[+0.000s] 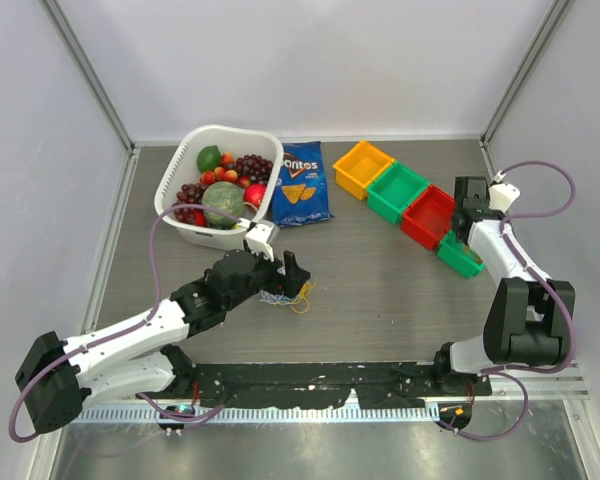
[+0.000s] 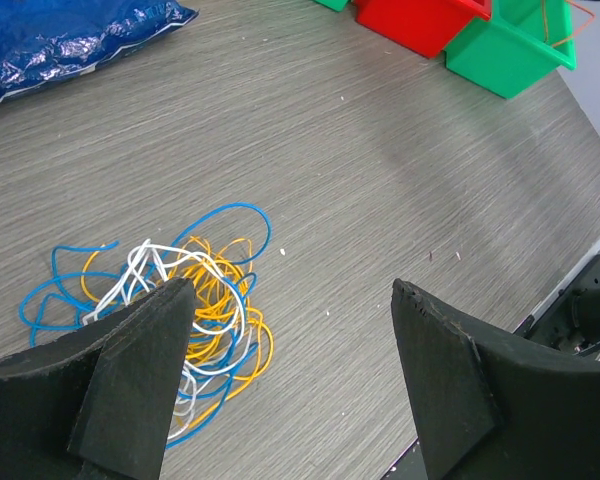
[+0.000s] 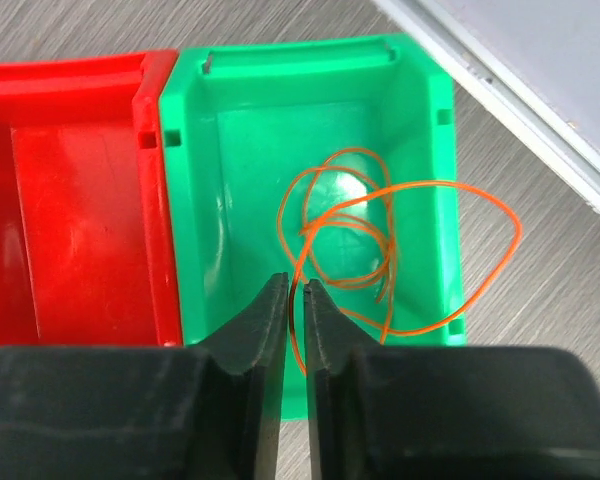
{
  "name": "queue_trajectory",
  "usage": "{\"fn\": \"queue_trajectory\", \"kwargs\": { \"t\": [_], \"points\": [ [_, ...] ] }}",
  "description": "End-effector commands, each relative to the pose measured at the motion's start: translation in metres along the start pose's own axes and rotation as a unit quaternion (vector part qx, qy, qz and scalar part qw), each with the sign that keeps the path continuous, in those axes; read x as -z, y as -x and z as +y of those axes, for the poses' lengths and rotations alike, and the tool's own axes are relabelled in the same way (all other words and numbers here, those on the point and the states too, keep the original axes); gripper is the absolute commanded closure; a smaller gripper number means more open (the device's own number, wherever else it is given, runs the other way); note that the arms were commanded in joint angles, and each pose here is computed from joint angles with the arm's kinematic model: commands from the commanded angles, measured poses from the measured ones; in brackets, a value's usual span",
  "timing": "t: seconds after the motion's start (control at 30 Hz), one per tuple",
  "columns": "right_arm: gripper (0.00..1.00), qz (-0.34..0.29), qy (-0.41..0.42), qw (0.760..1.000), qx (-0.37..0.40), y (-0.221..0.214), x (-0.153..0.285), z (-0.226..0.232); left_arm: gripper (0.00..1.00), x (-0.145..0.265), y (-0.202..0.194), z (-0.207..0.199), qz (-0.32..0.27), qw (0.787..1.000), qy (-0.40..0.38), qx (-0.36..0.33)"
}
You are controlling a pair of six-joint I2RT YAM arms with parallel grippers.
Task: Untangle the cables
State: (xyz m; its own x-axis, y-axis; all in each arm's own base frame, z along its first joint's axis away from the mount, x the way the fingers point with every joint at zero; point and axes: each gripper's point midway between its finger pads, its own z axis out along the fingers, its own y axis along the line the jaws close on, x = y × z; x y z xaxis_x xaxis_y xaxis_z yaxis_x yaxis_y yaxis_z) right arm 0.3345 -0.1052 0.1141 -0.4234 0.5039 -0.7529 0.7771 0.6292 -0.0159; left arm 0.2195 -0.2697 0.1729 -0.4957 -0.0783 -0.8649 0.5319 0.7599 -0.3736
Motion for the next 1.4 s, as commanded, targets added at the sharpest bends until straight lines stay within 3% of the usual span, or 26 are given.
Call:
{"fn": "queue_trajectory", "kwargs": {
  "t": [0.0, 0.03, 0.17, 0.43, 0.57, 0.67, 0.7, 0.73, 0.77, 0.8, 0.83, 0.87, 0.93, 1.07, 1.23, 1.3, 1.37],
  "points": [
    [0.74, -0.007, 0.040, 0.999, 0.007, 0.013, 0.004, 0.019, 0.17, 0.001, 0.012, -0.005, -0.021, 1.000, -0.007, 0.013],
    [0.63, -0.009, 0.043, 0.999, 0.009, 0.015, 0.006, 0.019, 0.17, 0.001, 0.011, -0.003, -0.022, 1.000, -0.003, 0.015],
    [0.41, -0.023, 0.046, 0.999, 0.007, 0.026, 0.014, 0.018, 0.16, 0.003, 0.010, 0.002, -0.022, 1.000, 0.009, 0.015],
    [0.30, -0.057, 0.074, 0.995, 0.034, 0.045, 0.051, 0.031, 0.14, 0.013, 0.003, 0.027, -0.009, 0.997, 0.078, 0.022],
    [0.28, -0.088, 0.154, 0.976, 0.128, 0.028, 0.105, 0.079, 0.08, 0.023, 0.004, 0.046, -0.031, 0.991, 0.122, 0.049],
    [0.28, -0.062, 0.299, 0.935, 0.180, -0.018, 0.157, 0.131, 0.05, 0.030, -0.001, 0.066, -0.036, 0.983, 0.162, 0.075],
    [0.30, -0.021, 0.360, 0.913, 0.189, -0.049, 0.170, 0.142, 0.04, 0.031, -0.003, 0.070, -0.032, 0.982, 0.168, 0.082],
    [0.30, 0.002, 0.450, 0.872, 0.192, -0.071, 0.201, 0.165, 0.04, 0.031, -0.007, 0.075, -0.023, 0.980, 0.173, 0.092],
    [0.31, 0.039, 0.490, 0.849, 0.193, -0.097, 0.212, 0.167, 0.03, 0.031, -0.010, 0.077, -0.012, 0.980, 0.173, 0.101],
    [0.34, 0.065, 0.571, 0.796, 0.191, -0.116, 0.247, 0.180, 0.03, 0.030, -0.013, 0.080, 0.000, 0.979, 0.173, 0.111],
    [0.34, 0.093, 0.587, 0.782, 0.189, -0.139, 0.250, 0.178, 0.04, 0.028, -0.017, 0.081, 0.012, 0.978, 0.168, 0.121],
    [0.35, 0.093, 0.639, 0.742, 0.179, -0.145, 0.277, 0.187, 0.05, 0.025, -0.021, 0.083, 0.023, 0.977, 0.169, 0.131],
    [0.36, 0.104, 0.677, 0.710, 0.164, -0.166, 0.291, 0.192, 0.08, 0.021, -0.028, 0.084, 0.039, 0.975, 0.164, 0.142],
    [0.39, 0.152, 0.688, 0.689, 0.169, -0.203, 0.284, 0.206, 0.14, 0.018, -0.034, 0.073, 0.060, 0.976, 0.140, 0.156],
    [0.39, 0.163, 0.703, 0.665, 0.194, -0.225, 0.295, 0.213, 0.10, 0.027, -0.005, 0.035, 0.033, 0.987, 0.041, 0.150],
    [0.34, 0.152, 0.703, 0.663, 0.206, -0.232, 0.296, 0.209, 0.11, 0.036, 0.011, 0.015, 0.021, 0.988, -0.008, 0.150],
    [0.30, 0.134, 0.693, 0.680, 0.199, -0.230, 0.287, 0.207, 0.12, 0.044, 0.028, 0.001, 0.003, 0.988, -0.038, 0.149]
  ]
}}
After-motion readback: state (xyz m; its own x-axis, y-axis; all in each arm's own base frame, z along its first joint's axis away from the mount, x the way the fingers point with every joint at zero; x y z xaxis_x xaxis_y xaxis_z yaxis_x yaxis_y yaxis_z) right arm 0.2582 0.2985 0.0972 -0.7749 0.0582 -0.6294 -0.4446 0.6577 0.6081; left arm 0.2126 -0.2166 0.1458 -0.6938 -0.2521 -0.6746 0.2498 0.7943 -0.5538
